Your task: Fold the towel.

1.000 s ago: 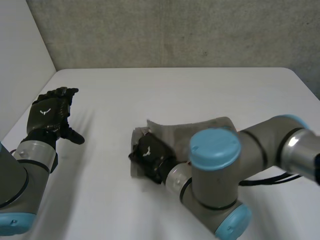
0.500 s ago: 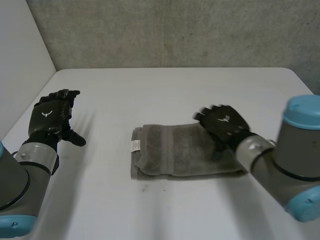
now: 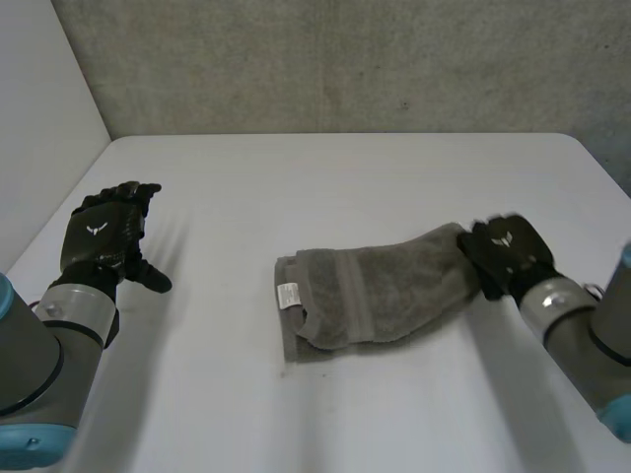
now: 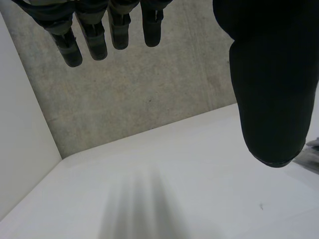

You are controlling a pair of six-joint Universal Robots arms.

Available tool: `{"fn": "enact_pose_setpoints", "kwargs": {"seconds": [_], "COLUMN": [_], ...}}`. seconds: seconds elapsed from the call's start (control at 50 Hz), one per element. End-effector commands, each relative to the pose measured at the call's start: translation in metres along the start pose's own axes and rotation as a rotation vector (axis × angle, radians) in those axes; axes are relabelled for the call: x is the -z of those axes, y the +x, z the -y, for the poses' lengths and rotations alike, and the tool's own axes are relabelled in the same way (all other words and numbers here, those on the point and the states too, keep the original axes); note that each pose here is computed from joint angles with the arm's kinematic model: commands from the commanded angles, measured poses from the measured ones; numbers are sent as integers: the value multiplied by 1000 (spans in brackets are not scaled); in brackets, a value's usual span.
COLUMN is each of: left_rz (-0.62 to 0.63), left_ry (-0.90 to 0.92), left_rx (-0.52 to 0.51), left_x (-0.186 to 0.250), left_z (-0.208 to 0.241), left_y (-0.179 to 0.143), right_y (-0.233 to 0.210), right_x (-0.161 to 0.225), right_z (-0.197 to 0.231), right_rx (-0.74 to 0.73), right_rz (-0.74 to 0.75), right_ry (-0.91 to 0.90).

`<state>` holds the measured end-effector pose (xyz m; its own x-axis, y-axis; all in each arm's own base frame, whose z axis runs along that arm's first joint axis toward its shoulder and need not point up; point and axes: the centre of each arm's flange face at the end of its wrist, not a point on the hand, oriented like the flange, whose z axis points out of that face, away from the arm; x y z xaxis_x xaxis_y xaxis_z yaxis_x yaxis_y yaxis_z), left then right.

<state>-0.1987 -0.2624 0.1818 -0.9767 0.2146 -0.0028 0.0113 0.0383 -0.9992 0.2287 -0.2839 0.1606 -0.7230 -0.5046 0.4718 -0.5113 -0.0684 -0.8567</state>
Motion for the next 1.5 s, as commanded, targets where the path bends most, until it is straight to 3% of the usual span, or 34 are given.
{"fn": "enact_pose_setpoints", "kwargs": {"seconds": [0.02,0.12,0.2,0.26,0.38,0.42,0.58,0.66,0.84,1.18,1.32,1.5], "left_rz": [1,-2,-5,-6,-81,-103,-212,-287,-266,-182,-187,-197], "left_ry": [0,11,17,43,60,60,78,40,-170,-338,-371,-338], "left_rx": [-2,-1,0,1,1,4,6,8,8,-70,-82,-68], "left_x": [0,1,1,0,5,7,7,6,1,8,13,10], "left_z": [0,4,8,17,34,38,53,56,15,-47,-65,-56], "left_y": [0,0,1,2,25,32,70,100,135,127,125,129], "right_y": [-71,-133,-182,-194,-178,-156,-92,-73,-57,-87,-85,-81], "right_x": [5,16,26,27,27,30,30,31,14,-29,-30,-27], "right_z": [69,91,80,70,75,94,95,94,72,21,17,29], "right_rx": [75,142,224,262,243,167,-124,-215,-340,-354,-346,-333], "right_rz": [186,354,496,535,447,326,171,142,191,261,258,257], "right_ry": [211,271,237,180,114,128,100,92,4,-174,-183,-147]}}
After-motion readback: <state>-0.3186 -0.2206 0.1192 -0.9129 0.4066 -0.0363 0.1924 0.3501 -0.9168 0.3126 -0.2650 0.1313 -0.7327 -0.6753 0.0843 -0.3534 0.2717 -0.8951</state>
